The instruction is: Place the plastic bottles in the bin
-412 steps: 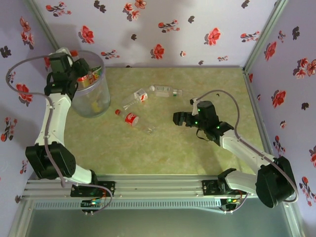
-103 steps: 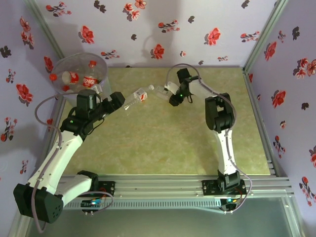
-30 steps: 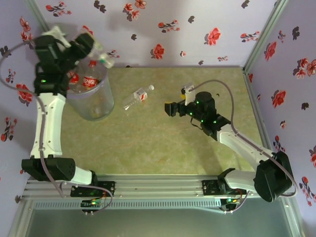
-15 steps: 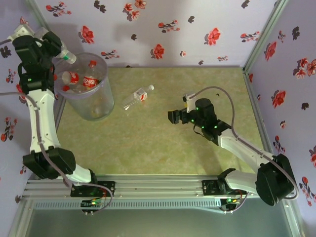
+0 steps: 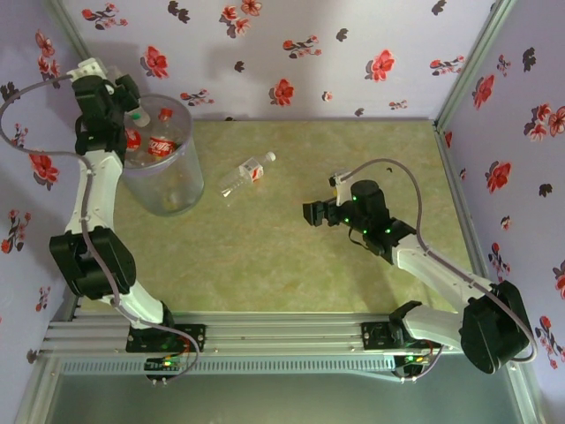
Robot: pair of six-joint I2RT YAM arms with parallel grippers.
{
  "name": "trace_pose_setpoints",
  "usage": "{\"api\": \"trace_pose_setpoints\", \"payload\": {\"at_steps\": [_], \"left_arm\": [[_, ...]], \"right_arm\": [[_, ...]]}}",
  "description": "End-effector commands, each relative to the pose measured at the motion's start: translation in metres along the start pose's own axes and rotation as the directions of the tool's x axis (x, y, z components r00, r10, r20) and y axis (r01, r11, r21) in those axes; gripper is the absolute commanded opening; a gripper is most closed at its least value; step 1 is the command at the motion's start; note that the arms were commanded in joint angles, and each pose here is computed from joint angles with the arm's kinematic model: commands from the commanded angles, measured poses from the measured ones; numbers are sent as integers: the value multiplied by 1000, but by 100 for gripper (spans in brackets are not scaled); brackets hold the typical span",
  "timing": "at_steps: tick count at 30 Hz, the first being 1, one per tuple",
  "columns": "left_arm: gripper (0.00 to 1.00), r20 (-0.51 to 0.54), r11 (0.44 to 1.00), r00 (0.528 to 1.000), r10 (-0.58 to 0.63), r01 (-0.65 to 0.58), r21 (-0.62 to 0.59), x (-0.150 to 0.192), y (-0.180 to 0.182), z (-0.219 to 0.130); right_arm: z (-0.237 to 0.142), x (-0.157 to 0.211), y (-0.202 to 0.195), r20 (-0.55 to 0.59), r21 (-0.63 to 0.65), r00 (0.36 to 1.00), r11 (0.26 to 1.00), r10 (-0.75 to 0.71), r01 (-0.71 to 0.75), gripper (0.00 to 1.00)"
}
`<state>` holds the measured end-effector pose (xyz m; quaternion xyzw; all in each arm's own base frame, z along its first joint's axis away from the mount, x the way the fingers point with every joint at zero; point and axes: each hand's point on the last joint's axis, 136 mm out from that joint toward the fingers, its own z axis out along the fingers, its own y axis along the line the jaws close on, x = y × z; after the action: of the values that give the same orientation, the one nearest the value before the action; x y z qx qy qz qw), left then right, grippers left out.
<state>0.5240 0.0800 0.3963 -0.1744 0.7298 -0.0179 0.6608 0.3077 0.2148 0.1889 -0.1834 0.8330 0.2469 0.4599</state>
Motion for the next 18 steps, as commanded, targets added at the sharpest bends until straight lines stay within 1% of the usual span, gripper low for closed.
{"api": "trace_pose_setpoints", "payload": {"at_steps": [1,5,8,14,18], "left_arm": [[0,55,998,997,62,-61,-32,-3,3,11],[0,3,996,996,89,-89,-28,21,0,25],[0,-50,994,993,102,-103,-21,46,-4,34],[0,-120,997,990,72,-76,-31,89,3,46],[0,-171,995,982,80,-88,-38,114,5,49]], "right_arm": [[-1,2,-1,0,-2,1000,1000,13,-13,99],[-1,4,-1,-3,-4,1000,1000,11,-11,99],[-1,4,-1,-4,-4,1000,1000,9,-9,99],[-3,5,-2,-4,1,1000,1000,-1,1,99],[-4,5,-2,-4,5,1000,1000,-7,7,99]]}}
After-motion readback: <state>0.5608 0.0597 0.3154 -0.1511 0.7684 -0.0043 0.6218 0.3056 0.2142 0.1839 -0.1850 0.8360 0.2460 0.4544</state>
